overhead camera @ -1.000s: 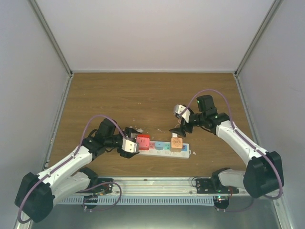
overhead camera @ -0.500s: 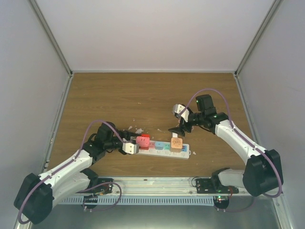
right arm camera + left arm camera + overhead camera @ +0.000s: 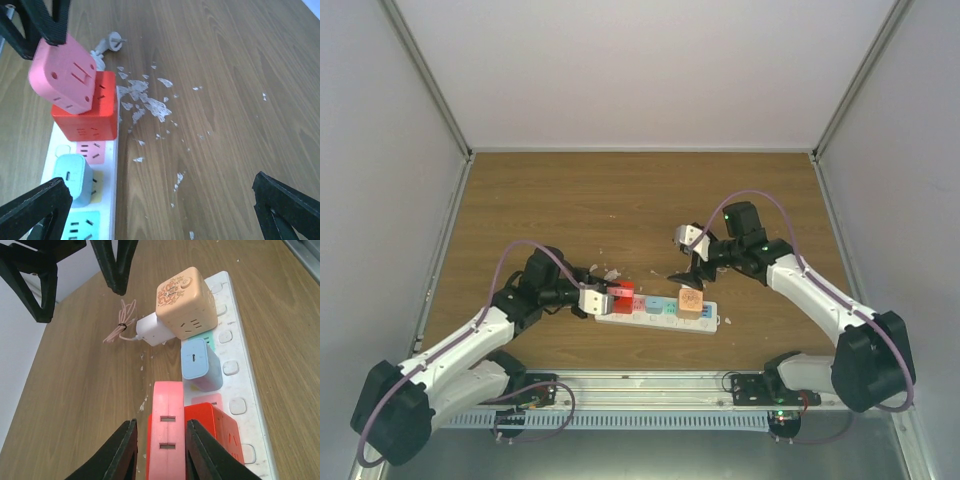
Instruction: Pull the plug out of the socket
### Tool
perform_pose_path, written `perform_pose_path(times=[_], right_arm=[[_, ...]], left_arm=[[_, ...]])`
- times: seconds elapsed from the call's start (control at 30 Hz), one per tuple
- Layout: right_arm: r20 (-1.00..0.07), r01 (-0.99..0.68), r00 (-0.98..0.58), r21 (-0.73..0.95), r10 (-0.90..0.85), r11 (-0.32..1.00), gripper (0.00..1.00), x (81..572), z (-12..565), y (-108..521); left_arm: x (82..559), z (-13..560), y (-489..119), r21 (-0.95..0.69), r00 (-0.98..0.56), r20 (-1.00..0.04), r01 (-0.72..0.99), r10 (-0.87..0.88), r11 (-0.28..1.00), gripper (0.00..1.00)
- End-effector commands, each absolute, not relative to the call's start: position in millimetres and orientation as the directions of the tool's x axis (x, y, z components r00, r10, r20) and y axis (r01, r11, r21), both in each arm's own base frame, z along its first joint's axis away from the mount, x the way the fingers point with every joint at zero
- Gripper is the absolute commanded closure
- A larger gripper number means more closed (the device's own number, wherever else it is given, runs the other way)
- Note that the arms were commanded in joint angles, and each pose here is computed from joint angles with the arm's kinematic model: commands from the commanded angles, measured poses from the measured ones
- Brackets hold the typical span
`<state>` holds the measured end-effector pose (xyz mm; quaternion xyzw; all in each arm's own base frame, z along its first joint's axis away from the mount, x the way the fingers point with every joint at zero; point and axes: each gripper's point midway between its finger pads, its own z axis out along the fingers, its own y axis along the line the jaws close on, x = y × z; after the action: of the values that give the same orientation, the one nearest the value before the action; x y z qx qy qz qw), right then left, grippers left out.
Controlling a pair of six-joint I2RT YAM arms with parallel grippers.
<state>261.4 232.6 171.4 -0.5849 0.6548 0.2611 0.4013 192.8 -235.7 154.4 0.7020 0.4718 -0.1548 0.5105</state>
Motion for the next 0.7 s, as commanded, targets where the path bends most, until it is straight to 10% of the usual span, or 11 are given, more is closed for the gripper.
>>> perform_pose_path(times=[0.0, 0.67], right_arm=[[-0.841, -0.98, 0.069, -0.157, -0.537, 0.121, 0.0, 249.5, 175.5, 247.7], [-0.803, -0.992, 0.113, -0.126, -0.586, -0.019, 0.0, 210.0, 129.8, 273.0]], left_arm=[[198.2, 162.5, -238.3, 0.554, 0.482, -0.711, 0.832, 0.511, -0.013, 0.72], [201.5, 147.0, -242.7, 0.311, 0.252, -0.779, 0.95, 0.574, 0.005, 0.95]])
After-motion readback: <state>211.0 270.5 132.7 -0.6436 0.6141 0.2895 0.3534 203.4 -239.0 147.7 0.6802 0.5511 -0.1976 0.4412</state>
